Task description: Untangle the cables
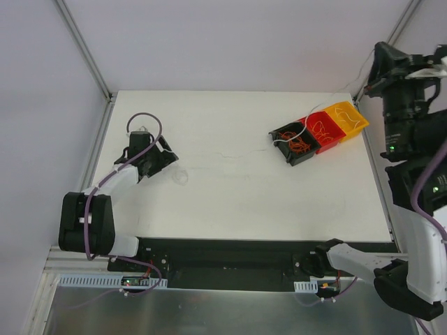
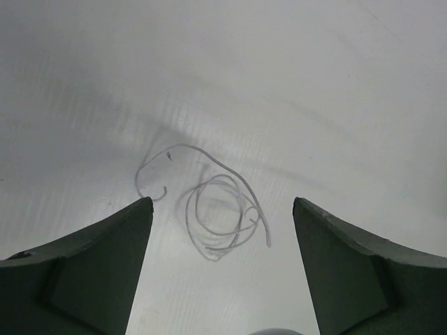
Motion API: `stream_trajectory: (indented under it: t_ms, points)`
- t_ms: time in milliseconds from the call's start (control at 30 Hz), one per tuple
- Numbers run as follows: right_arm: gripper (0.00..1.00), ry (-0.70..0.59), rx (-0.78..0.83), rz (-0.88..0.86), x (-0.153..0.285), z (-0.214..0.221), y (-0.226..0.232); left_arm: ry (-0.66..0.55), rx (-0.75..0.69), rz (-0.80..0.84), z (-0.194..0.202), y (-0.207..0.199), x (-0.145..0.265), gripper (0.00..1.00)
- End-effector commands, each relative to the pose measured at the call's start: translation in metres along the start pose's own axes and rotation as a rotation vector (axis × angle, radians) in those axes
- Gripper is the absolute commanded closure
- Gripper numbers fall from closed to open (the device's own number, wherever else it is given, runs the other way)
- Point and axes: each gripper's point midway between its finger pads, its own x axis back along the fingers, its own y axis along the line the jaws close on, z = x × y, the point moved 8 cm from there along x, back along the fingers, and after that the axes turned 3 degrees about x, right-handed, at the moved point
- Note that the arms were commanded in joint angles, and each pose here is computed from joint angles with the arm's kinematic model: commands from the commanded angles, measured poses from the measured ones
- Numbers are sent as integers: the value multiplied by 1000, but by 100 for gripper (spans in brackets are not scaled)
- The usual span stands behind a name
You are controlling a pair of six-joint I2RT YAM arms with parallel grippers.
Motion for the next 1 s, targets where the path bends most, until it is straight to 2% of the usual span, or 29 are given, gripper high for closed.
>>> stream_trajectory:
  t_ms: [0,67,167,300,400,433,533,633,733,833,900,967]
  points:
    - [100,137,61,-28,-10,46,11,9,-81,126,-5,-18,30,20]
    - [100,255,25,-154,-10,90,31,48,-101,186,-2,-24,40,23]
    - [100,413,-110,-426,6,153,70,89,-147,223,5,-28,52,30]
    - [98,670,-287,-504,40,250,95,103,-236,214,14,-33,62,32]
    - [95,870,-350,-524,75,314,105,126,-307,183,24,-40,67,31]
    - [90,927,-357,-549,86,328,109,130,-338,177,29,-43,69,31]
    - [63,1059,-362,-691,113,353,124,147,-397,173,39,-50,72,31]
    - [32,1091,-297,-943,126,349,147,168,-443,184,44,-59,77,31]
    - [13,1069,-202,-1065,129,351,165,166,-472,200,45,-64,85,30]
    - [5,1009,-217,-1157,124,365,187,144,-481,216,42,-66,96,30]
    - [5,977,-228,-1184,120,380,201,127,-483,225,40,-67,103,30]
    - [5,890,-276,-1215,110,391,221,117,-485,228,39,-66,109,29]
